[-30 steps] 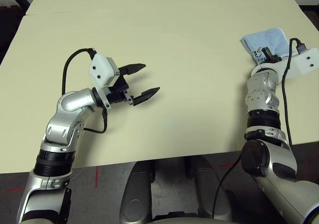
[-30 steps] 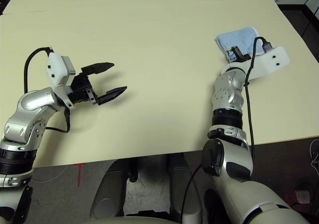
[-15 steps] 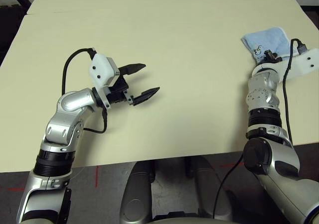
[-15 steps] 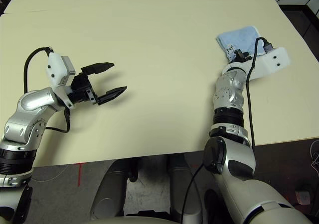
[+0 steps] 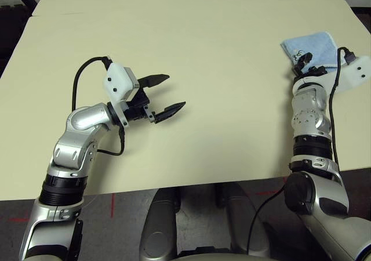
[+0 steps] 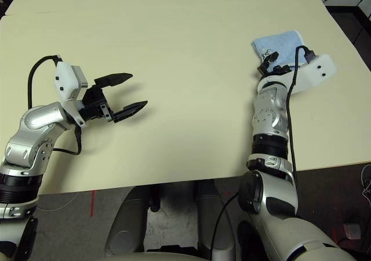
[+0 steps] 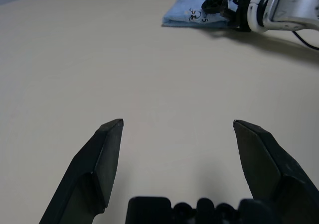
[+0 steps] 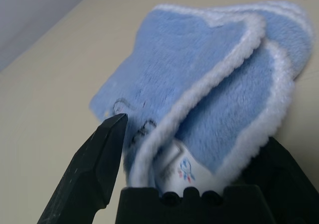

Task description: Fold the towel and set it aside.

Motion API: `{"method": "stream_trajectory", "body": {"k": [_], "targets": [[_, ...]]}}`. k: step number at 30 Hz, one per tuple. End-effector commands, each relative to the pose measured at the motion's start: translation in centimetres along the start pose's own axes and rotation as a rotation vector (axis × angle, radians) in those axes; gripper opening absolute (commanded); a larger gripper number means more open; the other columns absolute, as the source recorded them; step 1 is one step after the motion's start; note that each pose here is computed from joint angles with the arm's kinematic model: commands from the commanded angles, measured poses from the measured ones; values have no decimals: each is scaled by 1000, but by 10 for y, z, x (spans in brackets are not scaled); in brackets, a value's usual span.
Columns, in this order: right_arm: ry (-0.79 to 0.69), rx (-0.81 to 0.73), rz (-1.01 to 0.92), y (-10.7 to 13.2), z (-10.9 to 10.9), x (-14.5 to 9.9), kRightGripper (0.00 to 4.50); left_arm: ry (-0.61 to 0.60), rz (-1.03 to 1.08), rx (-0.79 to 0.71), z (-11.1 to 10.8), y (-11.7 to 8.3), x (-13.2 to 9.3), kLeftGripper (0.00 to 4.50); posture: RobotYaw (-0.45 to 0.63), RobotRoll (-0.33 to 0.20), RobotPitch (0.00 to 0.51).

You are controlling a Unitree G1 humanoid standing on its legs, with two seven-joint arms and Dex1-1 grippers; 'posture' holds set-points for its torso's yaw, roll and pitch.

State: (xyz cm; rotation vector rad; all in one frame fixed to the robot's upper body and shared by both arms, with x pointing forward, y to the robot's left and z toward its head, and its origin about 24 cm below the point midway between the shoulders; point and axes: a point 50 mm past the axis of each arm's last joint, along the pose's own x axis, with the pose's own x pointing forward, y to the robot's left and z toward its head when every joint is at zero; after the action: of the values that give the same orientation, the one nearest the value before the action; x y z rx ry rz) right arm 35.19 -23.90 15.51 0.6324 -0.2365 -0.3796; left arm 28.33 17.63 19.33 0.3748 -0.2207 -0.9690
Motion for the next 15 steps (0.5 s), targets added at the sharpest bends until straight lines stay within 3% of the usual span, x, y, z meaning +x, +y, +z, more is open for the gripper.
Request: {"method": "stream_trajectory", "body": {"k": [1,7,15], "targets": [[64,-86,95,-8,-8,-17,4430,6,-17,9,-1,-4,1,4500,-2,0,316],[76,-153,132,-26,-3,-35,4430,3,-20,9,-1,-3,1,4500,-2,0,316],[161,-224,291,-29,0,-62,4430,0,-19,12,-2,-1,3,4500,-34,0,313]]}}
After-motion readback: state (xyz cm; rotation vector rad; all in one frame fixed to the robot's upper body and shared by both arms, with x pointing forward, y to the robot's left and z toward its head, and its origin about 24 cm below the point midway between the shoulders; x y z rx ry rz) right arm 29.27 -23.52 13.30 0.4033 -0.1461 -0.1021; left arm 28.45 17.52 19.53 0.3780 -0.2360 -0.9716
